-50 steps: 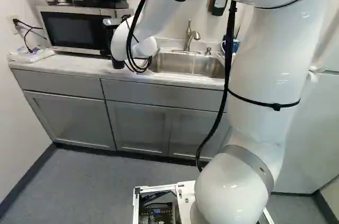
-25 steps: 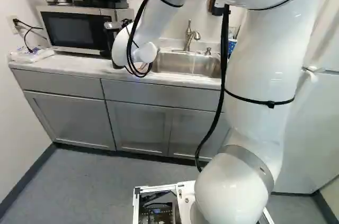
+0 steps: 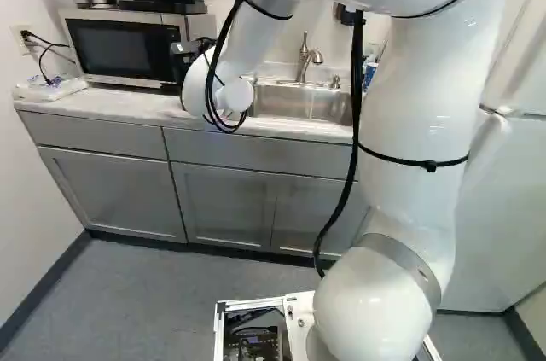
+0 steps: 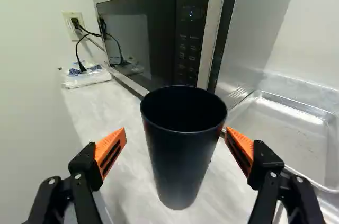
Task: Rinse the cup and place it in the tray
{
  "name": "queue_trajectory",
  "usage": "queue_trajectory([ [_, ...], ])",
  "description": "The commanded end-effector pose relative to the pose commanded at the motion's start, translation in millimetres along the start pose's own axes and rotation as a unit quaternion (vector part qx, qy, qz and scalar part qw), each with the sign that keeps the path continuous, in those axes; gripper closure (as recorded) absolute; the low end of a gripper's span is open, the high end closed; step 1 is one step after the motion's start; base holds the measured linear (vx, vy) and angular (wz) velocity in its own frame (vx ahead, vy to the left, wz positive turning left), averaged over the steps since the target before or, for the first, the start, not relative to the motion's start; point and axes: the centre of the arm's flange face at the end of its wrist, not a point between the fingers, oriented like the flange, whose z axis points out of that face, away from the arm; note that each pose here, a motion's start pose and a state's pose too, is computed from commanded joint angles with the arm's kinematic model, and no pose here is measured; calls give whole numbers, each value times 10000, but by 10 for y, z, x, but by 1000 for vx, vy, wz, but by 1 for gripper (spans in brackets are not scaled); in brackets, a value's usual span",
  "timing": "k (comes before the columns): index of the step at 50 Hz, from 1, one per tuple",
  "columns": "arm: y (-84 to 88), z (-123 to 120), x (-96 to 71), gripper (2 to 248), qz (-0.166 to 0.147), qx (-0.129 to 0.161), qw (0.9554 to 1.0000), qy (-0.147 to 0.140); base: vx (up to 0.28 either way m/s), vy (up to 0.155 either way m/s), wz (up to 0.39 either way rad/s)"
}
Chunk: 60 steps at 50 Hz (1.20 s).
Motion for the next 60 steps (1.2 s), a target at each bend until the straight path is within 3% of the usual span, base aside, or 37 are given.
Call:
queue_trajectory([
  [19, -2, 9, -28, 3, 2, 2, 10000, 45, 0, 0, 0],
  [20, -2, 9, -28, 16, 2, 2, 10000, 45, 0, 0, 0],
  [24, -2, 9, -28, 16, 2, 2, 10000, 45, 0, 0, 0],
  [25, -2, 9, -28, 54, 2, 2, 10000, 45, 0, 0, 0],
  [29, -2, 9, -28, 54, 2, 2, 10000, 45, 0, 0, 0],
  [30, -2, 9, -28, 93, 2, 2, 10000, 45, 0, 0, 0],
  [35, -2, 9, -28, 93, 2, 2, 10000, 45, 0, 0, 0],
  [36, -2, 9, -28, 122, 2, 2, 10000, 45, 0, 0, 0],
  [60, 87, -83, 94, 125, 7, -81, 9998, 155, 0, 0, 0],
])
